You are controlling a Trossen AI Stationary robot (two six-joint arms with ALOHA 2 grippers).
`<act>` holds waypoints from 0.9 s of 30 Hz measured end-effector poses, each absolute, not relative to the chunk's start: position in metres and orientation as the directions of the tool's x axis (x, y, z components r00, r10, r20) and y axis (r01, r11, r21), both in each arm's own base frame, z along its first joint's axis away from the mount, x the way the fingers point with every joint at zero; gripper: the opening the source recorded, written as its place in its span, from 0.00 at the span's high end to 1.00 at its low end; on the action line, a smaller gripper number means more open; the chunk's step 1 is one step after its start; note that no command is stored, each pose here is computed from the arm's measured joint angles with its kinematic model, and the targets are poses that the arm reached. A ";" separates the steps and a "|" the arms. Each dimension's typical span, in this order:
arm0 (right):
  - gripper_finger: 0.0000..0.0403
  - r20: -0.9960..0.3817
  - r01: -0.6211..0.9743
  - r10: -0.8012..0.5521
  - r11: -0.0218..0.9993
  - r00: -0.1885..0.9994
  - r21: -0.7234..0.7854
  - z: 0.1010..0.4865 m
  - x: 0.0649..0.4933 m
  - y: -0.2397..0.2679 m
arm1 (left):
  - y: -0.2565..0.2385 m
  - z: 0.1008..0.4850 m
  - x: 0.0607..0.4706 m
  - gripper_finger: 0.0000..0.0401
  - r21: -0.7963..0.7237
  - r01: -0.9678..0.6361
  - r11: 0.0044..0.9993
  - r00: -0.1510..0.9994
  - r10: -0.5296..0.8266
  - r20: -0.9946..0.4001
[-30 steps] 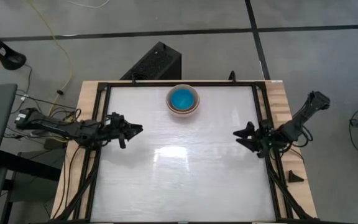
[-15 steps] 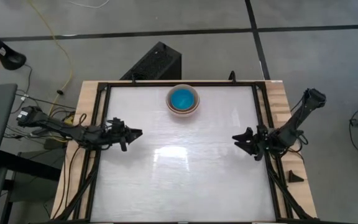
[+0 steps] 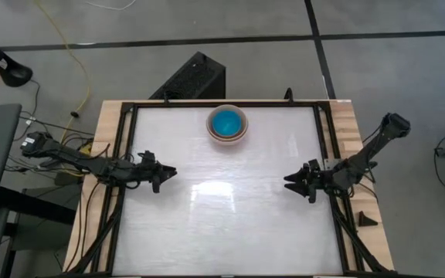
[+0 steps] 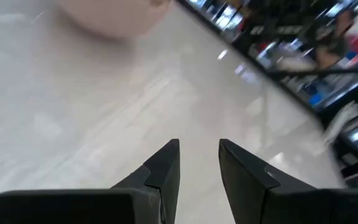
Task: Nest bowls inside each other
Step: Return to Home Position
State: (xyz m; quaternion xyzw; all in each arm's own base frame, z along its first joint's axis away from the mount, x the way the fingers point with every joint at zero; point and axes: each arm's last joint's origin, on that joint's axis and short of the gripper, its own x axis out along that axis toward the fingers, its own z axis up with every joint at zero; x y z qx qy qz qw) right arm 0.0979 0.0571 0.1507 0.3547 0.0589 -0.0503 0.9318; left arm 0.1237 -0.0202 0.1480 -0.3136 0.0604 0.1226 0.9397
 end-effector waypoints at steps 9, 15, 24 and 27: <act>0.36 -0.244 0.170 -0.097 0.939 0.965 0.298 0.141 0.105 0.044 | -0.019 0.136 0.120 0.75 -0.347 -0.305 0.887 0.931 0.200 -0.306; 0.36 -0.265 0.230 -0.191 0.965 0.945 0.126 0.138 0.110 0.033 | -0.017 0.133 0.119 0.75 -0.168 -0.304 0.938 0.913 0.237 -0.332; 0.36 -0.373 0.213 -0.191 0.977 0.908 0.018 0.128 0.117 0.021 | -0.005 0.124 0.120 0.75 -0.085 -0.395 0.915 0.853 0.331 -0.404; 0.36 -0.410 0.210 -0.188 0.978 0.892 0.008 0.124 0.118 0.017 | -0.002 0.121 0.121 0.75 -0.061 -0.413 0.909 0.833 0.350 -0.428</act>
